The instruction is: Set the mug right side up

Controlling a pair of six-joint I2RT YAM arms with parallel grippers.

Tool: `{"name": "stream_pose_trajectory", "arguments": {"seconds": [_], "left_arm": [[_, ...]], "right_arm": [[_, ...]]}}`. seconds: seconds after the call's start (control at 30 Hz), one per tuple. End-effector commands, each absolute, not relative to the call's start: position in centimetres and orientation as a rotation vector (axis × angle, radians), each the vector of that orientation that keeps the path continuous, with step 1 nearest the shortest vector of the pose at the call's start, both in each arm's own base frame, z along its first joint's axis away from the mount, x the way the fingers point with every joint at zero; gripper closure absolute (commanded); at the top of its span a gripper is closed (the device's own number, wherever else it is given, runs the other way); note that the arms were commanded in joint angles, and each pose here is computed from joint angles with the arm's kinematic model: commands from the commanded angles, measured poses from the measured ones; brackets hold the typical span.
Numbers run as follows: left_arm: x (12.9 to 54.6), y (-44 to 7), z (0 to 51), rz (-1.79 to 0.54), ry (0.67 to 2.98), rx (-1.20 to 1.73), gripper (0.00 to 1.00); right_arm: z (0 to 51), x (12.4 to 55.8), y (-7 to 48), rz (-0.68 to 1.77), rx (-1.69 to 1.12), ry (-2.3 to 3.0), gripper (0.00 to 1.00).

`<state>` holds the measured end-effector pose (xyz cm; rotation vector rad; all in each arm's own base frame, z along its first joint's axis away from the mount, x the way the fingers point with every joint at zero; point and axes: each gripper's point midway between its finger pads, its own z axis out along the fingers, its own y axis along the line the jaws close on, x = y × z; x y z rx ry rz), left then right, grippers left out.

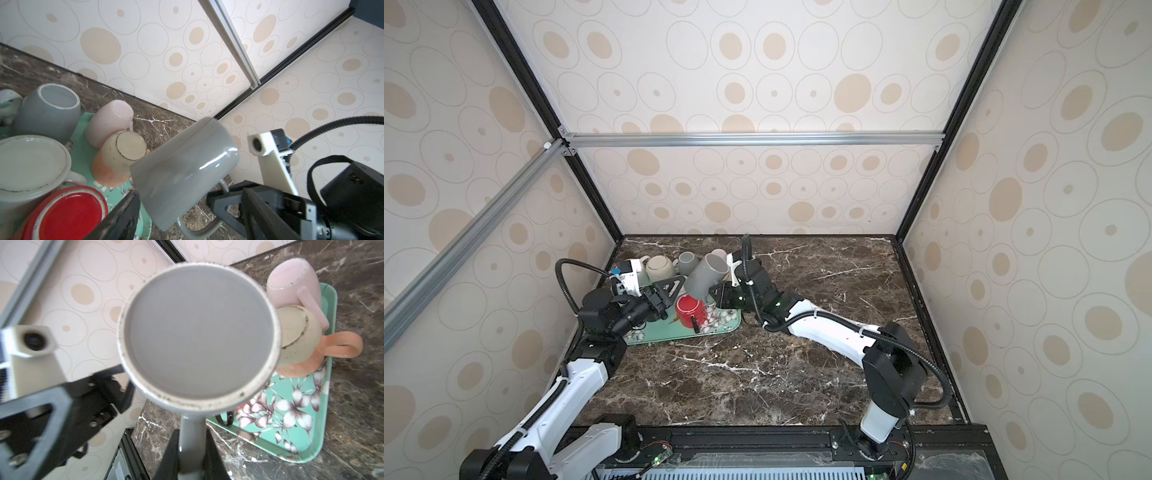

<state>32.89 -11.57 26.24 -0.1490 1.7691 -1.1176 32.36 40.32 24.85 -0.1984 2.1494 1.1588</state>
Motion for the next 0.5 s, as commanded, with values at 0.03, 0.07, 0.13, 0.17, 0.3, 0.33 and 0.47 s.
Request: {"name": "stream_pose_trajectory", "arguments": {"seconds": [0.03,0.07,0.13,0.17,0.3,0.33,0.47], "left_arm": [[32.7,-12.2,27.5,-1.255,1.685,-0.174,0.23],[32.7,-12.3,27.5,-1.264,1.681,-0.167,0.23],[32.8,-12.8,27.3,-1.302,1.685,-0.149,0.24],[32.8,-13.1,27.4,-1.331,1.681,-0.137,0.26],[32.4,-13.8,28.7,-1.430,1.611,-0.085,0.33],[32.3,-14.0,29.2,-1.449,1.594,-0.066,0.33],[31.8,-14.6,31.2,-1.511,1.536,0.015,0.35]], "right_arm": [[32.6,32.4,39.8,1.316,-0.182,1.903,1.00],[32.6,32.3,39.9,1.326,-0.179,1.904,1.00],[32.6,32.2,40.0,1.345,-0.180,1.902,1.00],[32.7,32.3,40.2,1.353,-0.181,1.899,1.00],[32.9,32.2,40.6,1.379,-0.195,1.893,1.00],[33.0,32.2,40.6,1.384,-0.198,1.891,1.00],[32.9,32.1,41.0,1.412,-0.198,1.899,1.00]]}}
